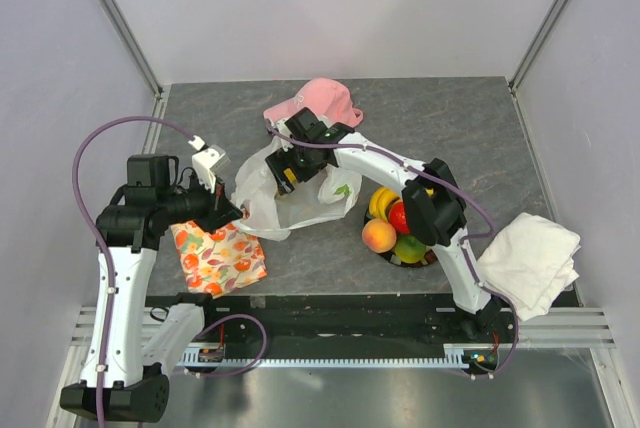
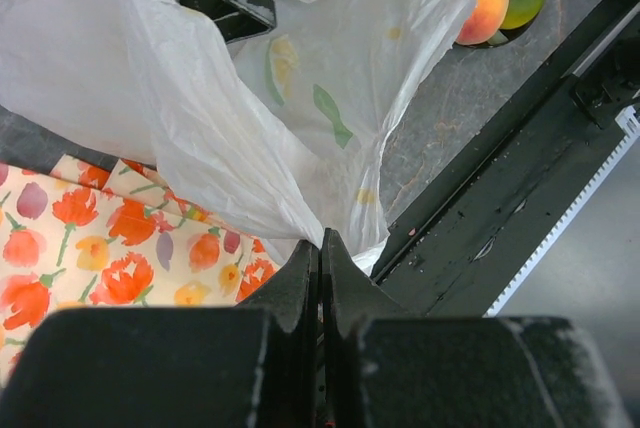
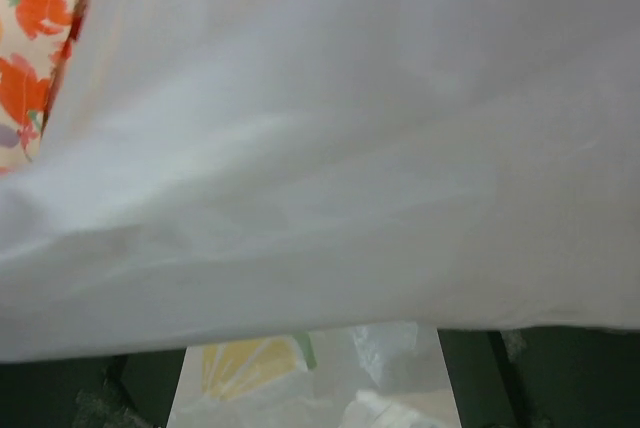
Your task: Take the fake fruits out of the plastic bag
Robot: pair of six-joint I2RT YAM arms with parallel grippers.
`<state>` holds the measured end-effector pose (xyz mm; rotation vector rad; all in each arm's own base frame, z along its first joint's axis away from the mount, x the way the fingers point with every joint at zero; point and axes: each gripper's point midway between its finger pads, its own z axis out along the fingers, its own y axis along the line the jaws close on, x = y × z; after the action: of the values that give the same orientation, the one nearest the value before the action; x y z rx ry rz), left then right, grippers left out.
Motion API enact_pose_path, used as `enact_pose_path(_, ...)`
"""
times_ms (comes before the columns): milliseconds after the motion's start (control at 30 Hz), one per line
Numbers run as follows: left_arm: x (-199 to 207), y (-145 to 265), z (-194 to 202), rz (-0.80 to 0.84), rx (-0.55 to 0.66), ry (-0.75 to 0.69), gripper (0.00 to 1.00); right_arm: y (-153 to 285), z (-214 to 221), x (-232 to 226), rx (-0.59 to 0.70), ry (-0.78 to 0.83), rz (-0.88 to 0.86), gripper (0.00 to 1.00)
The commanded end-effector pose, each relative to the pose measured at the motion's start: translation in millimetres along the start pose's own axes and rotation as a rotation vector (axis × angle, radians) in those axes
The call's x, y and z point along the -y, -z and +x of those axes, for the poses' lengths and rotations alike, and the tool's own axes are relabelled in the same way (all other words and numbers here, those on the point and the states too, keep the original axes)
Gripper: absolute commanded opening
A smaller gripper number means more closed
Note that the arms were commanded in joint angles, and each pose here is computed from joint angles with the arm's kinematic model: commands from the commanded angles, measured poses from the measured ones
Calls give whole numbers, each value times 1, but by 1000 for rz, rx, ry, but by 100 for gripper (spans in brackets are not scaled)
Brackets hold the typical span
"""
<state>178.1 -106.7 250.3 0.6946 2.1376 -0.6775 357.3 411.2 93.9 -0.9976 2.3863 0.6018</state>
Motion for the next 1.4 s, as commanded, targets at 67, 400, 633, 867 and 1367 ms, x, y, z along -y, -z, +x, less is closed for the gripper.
enact_pose_path(67, 9, 3, -6, 49, -9, -11, 2, -18, -33, -8, 91, -186, -50, 97)
enact_pose_path(400, 25, 8, -15, 122, -14, 12, 2, -45, -41, 10, 112, -397, -12, 95)
enact_pose_path(633, 31, 8, -18, 165, -9, 23, 2, -66, -41, 18, 124, -445, 90, 91)
enact_pose_path(867, 31, 8, -23, 165, 0, 20, 2, -73, -39, 10, 120, -393, 120, 70)
enact_pose_path(1367, -4, -12, -56, 76, 102, -41, 2, 114, -49, -1, 177, -182, -152, 34)
